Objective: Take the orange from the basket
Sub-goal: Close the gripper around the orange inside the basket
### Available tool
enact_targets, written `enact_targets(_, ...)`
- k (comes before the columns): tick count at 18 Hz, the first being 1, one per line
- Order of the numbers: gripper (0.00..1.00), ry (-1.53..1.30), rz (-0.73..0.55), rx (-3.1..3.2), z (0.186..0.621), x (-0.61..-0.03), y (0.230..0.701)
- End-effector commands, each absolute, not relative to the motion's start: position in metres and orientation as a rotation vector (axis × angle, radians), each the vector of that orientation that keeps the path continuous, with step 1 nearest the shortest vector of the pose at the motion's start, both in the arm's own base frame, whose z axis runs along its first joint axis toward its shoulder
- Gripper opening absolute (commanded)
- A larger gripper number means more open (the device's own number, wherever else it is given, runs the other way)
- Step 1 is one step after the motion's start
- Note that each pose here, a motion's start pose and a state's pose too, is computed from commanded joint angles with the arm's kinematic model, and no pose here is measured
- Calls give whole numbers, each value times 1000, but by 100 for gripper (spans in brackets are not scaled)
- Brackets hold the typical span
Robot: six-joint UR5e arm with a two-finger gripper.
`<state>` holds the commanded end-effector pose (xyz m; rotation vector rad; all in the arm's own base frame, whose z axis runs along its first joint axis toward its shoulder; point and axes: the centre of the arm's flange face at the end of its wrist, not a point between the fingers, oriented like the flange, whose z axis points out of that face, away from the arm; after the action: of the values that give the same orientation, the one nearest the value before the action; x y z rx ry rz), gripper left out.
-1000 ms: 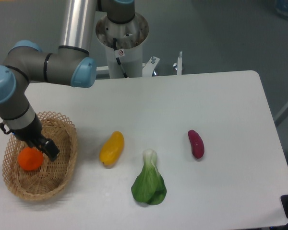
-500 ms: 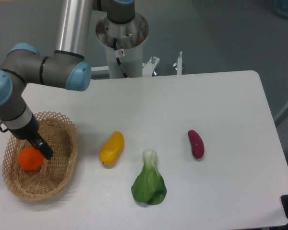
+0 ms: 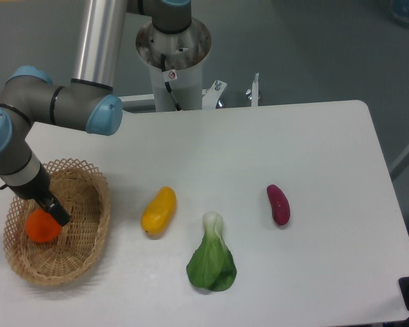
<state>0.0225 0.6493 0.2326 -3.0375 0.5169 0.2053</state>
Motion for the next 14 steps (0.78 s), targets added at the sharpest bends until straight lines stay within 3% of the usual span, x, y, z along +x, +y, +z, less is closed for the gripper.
enact_targets(14, 100, 468, 180, -3026, 217, 29, 662)
